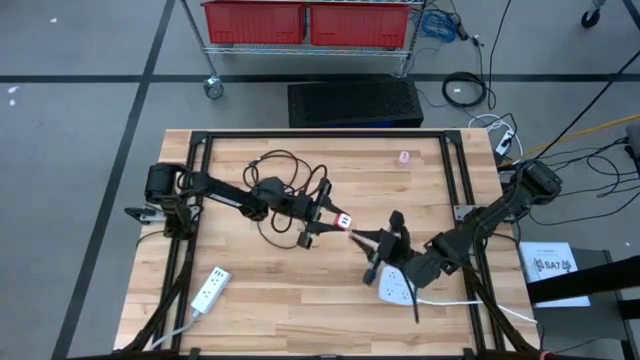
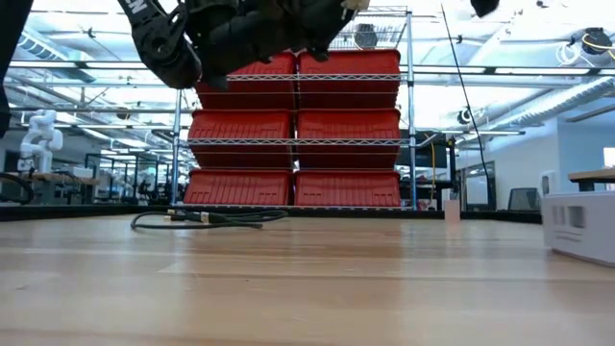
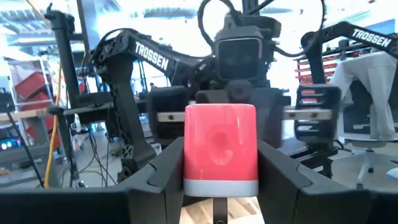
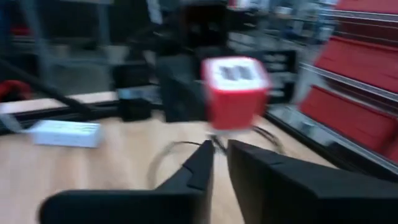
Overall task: Insert USB
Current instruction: Insert the red charger adapter into the right white outlet extension
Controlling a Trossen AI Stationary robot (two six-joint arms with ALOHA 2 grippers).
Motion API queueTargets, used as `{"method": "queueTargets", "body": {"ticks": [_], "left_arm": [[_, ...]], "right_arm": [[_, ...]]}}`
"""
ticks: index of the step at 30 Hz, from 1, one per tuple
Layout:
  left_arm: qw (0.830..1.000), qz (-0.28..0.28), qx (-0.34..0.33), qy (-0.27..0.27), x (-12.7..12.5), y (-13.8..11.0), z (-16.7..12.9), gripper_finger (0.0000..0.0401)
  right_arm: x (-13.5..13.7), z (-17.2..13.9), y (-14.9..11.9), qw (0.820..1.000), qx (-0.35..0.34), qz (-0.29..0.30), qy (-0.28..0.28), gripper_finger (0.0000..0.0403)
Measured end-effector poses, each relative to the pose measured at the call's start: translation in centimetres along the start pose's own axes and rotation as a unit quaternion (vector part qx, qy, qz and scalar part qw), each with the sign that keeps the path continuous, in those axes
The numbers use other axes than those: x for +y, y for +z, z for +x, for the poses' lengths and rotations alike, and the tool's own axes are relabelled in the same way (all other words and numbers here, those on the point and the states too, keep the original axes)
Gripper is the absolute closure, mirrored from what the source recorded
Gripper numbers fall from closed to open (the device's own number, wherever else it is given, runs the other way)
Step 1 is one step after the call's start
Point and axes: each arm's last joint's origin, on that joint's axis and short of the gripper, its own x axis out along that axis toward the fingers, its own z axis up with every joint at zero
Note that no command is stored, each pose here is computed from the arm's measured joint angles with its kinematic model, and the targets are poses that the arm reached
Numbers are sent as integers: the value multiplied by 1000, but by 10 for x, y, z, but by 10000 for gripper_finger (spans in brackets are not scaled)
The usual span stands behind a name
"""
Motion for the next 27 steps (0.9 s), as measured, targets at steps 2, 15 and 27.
{"method": "queueTargets", "body": {"ticks": [2,15,27], "left_arm": [[1000,2,-6,-7,0,1,0,249],[1000,3,-9,-24,-2,2,0,249],[1000,-2,-1,-30,-4,-1,1,249]], "right_arm": [[0,3,4,1000,-6,3,20,320],[-3,9,14,999,-35,-3,22,177],[-8,18,21,998,-58,0,6,185]]}}
